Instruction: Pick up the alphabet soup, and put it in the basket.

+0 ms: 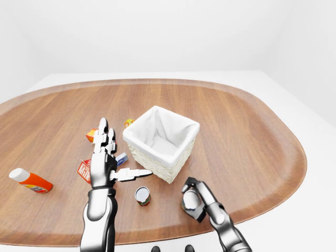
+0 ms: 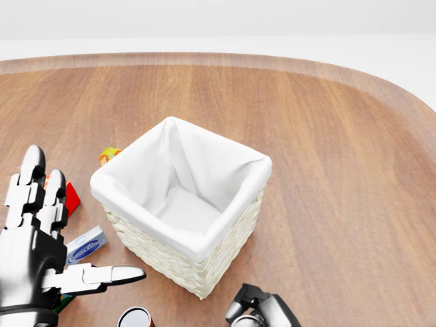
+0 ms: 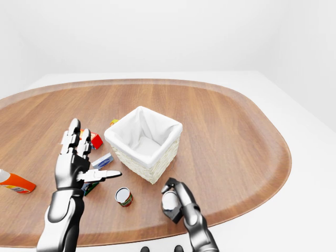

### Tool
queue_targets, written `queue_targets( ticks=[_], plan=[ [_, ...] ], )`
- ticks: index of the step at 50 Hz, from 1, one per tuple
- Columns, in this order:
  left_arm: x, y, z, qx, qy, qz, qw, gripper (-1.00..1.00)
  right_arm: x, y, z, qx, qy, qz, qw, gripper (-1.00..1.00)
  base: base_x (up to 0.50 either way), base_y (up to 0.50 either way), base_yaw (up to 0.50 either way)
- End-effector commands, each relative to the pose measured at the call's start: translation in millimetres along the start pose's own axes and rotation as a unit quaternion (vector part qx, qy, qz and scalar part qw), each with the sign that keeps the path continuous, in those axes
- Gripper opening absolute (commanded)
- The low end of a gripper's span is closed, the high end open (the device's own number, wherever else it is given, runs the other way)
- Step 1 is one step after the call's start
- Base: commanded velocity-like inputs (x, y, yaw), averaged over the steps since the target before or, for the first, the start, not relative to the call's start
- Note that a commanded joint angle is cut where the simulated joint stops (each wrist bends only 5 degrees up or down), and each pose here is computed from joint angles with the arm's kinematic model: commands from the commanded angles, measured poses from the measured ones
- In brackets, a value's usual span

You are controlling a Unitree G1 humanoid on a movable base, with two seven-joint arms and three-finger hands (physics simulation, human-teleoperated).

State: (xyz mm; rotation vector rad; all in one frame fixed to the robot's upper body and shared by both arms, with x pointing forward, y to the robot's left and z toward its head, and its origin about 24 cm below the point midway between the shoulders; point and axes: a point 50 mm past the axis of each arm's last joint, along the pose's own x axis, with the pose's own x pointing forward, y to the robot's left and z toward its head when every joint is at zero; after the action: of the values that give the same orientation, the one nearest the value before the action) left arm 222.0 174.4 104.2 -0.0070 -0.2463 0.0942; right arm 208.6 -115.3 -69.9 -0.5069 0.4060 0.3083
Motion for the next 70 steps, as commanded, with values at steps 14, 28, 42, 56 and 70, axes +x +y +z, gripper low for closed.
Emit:
queue_targets(
  ticks=[14, 28, 42, 56, 70],
  plan=[
    [-0.1, 0, 2, -0.001, -0.001, 0.001, 1.0, 1.0, -9, -44, 38, 0.026, -0.094, -0.086, 0.992, -1.0, 0.0, 0.0, 0.0],
    [0.6, 0, 0, 0.0, 0.0, 0.001, 1.0, 1.0, -20, -61, 59, 0.046, -0.146, -0.131, 0.98, -1.0, 0.0, 0.0, 0.0],
    [0.2, 0, 0, 0.001, 0.0, 0.001, 1.0, 1.0, -33, -78, 81, 0.07, -0.203, -0.166, 0.963, -1.0, 0.0, 0.0, 0.0],
    [-0.5, -1, 1, 0.0, 0.0, 0.0, 1.0, 1.0, -45, -91, 96, 0.089, -0.241, -0.199, 0.946, -1.0, 0.0, 0.0, 0.0],
    [0.0, -1, 0, 0.001, 0.0, 0.0, 1.0, 1.0, -51, -96, 105, 0.102, -0.265, -0.214, 0.935, -1.0, 0.0, 0.0, 0.0]
  ],
)
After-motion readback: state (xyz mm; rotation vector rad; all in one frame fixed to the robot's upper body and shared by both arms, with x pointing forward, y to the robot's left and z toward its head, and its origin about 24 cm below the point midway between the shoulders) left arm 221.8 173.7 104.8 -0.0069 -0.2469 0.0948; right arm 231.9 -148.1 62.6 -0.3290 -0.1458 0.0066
